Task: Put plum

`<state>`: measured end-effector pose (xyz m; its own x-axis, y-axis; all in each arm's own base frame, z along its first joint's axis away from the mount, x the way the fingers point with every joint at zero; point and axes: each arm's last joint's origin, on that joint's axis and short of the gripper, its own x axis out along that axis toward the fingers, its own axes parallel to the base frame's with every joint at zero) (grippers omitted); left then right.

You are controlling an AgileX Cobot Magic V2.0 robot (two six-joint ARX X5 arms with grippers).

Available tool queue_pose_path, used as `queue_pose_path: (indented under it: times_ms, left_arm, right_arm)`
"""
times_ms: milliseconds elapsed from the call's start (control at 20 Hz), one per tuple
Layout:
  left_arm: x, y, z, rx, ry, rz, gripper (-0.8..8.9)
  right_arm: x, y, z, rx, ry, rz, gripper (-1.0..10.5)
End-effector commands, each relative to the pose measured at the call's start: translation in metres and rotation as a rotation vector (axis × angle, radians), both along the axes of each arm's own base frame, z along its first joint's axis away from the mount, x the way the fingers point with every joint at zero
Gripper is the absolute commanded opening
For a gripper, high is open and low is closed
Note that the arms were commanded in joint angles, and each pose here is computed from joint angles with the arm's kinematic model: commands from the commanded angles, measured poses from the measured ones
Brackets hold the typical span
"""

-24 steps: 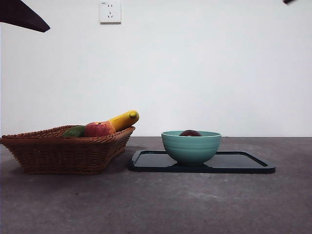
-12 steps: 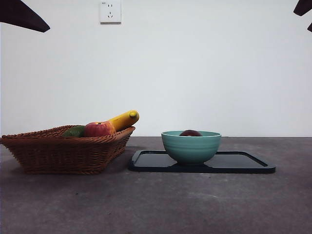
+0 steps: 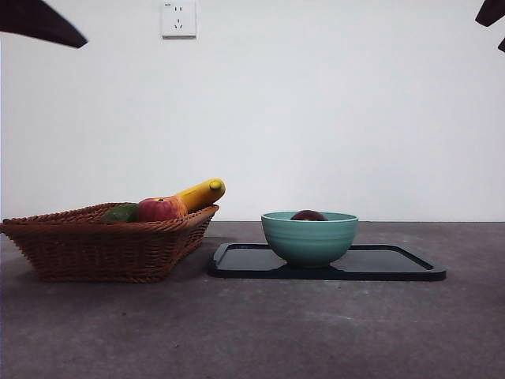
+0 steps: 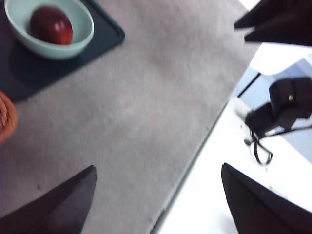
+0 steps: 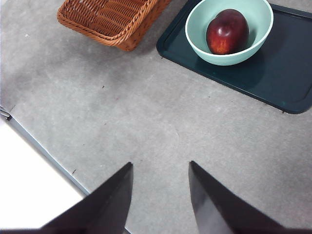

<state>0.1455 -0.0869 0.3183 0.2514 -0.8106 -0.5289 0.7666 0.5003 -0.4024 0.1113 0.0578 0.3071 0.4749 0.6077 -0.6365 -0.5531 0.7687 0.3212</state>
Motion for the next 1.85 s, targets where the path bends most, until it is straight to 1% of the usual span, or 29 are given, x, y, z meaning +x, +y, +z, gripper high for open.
queue_pose_path:
  times_ms: [50,200,400,550,650,900,1200,1400,1600,1850]
  left_arm:
    - [0.006,-0.005,0.009,-0.063,-0.008,0.044,4.06]
    - [0.020,-0.015,0.021,-0.079,-0.036,0.125,4.05]
    - [0.054,-0.041,0.043,-0.031,-0.069,0.219,4.04]
    - [0.089,-0.069,0.055,-0.003,-0.083,0.234,4.04]
    - [0.114,-0.089,0.055,0.020,-0.082,0.239,4.04]
    - [0.169,-0.136,0.029,0.087,-0.046,0.245,4.04]
    - [0.208,-0.180,-0.015,0.172,-0.015,0.235,4.02]
    - [0.219,-0.202,-0.046,0.264,-0.033,0.227,4.02]
    - [0.221,-0.216,-0.075,0.341,-0.028,0.213,4.02]
    - [0.221,-0.228,-0.104,0.401,0.000,0.192,4.02]
  right_arm:
    - [0.001,0.001,0.002,0.004,-0.013,0.009,1.8]
    - [0.001,0.001,0.002,0.004,-0.013,0.009,1.8]
    - [0.001,0.001,0.003,0.004,-0.016,0.010,1.8]
    - [0.002,0.002,0.004,0.012,-0.035,0.010,1.8]
    - [0.003,0.002,0.005,0.015,-0.041,0.009,1.8]
    - [0.003,0.002,0.004,0.015,-0.040,0.009,1.8]
    - [0.003,0.002,0.004,0.014,-0.040,0.009,1.8]
    - [0.002,0.002,0.004,0.013,-0.035,0.009,1.8]
    - [0.002,0.002,0.004,0.012,-0.033,0.009,1.8]
    - [0.002,0.002,0.004,0.011,-0.031,0.009,1.8]
